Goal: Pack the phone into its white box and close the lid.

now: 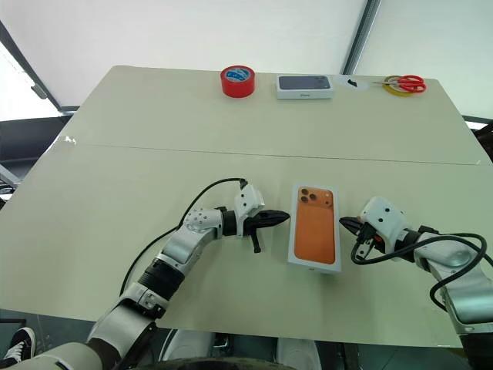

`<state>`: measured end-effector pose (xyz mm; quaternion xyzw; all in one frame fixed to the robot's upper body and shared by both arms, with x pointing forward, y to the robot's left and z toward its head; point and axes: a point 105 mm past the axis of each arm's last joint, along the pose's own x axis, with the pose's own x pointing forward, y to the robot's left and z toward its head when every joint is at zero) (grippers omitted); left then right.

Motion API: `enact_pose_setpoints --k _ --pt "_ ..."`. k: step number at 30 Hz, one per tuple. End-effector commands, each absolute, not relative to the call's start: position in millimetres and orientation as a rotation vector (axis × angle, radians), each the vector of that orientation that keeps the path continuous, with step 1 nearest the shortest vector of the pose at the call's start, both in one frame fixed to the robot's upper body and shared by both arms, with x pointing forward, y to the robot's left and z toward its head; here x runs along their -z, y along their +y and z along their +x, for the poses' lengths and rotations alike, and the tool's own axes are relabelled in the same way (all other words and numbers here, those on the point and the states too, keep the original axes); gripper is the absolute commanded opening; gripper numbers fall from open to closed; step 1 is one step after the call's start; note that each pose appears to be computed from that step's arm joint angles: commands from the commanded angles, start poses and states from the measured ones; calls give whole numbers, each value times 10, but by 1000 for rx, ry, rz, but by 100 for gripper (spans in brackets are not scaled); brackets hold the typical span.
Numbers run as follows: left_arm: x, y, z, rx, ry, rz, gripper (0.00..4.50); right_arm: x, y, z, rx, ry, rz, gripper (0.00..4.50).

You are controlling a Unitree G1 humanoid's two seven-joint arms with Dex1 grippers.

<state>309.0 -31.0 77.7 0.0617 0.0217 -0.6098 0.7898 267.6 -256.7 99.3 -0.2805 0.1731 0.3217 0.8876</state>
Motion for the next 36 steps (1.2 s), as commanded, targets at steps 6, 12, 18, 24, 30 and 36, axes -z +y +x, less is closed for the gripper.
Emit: enact_pose_setpoints --k 6,12,18,24,30,36 --pt "-1399 -400 3287 1270 -119 20 0 -1481 -2324 2711 -761 170 -381 4" --pt "-1207 -677 3292 1312 -55 138 0 -1086 -2205 2606 -835 322 -532 4" --pt "-563 -502 3178 1398 178 363 0 -834 -2187 2595 -831 421 -552 4" --pt "-1056 -320 3348 1313 43 149 231 -1134 -2139 2755 -810 312 -407 232" --pt "-1364 356 3400 1175 -60 218 445 -1583 -2120 2788 -893 154 -313 446" --pt "-1362 1306 3166 1034 21 323 445 -1772 -2344 2701 -938 109 -405 446"
